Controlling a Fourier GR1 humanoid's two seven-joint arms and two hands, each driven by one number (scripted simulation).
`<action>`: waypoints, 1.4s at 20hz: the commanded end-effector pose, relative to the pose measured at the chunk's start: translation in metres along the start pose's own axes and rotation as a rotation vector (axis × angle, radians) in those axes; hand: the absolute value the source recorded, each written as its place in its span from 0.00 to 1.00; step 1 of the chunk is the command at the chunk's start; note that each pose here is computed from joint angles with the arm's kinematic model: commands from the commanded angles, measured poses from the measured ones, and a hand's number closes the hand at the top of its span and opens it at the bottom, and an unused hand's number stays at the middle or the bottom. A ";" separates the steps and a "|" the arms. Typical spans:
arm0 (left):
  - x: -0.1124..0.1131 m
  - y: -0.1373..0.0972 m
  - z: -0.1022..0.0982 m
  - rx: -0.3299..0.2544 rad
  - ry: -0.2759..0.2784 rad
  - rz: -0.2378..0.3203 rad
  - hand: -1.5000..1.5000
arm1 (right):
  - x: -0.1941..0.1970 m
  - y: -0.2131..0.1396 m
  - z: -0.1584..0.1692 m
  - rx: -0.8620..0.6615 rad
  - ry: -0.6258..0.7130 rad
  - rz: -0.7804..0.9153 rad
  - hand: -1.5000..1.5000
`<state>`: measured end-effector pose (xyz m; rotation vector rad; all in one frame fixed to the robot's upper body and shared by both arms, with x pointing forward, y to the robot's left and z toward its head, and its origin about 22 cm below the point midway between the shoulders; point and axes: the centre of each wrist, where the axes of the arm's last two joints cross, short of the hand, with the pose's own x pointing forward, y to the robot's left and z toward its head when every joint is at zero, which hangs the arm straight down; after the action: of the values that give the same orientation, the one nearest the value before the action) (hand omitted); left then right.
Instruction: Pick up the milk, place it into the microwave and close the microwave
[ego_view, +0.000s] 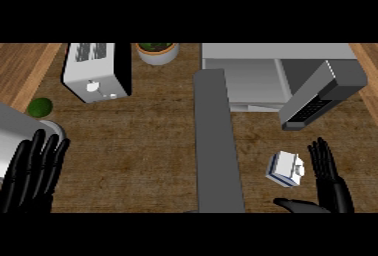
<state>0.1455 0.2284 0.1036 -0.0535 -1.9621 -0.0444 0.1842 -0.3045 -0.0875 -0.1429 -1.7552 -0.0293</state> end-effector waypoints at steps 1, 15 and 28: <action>-0.001 -0.006 0.006 0.008 0.001 -0.013 0.00 | -0.028 -0.006 0.004 0.006 0.010 -0.018 0.00; -0.001 -0.004 0.011 0.002 0.004 -0.001 0.00 | -0.081 -0.025 -0.012 -0.006 0.030 -0.030 0.00; 0.008 0.003 0.002 0.005 -0.010 -0.014 0.00 | -0.082 -0.009 -0.012 0.208 -0.111 -0.133 1.00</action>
<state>0.1385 0.2288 0.1067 -0.0444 -1.9651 -0.0450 0.2106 -0.3242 -0.1637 -0.0915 -1.7392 0.0882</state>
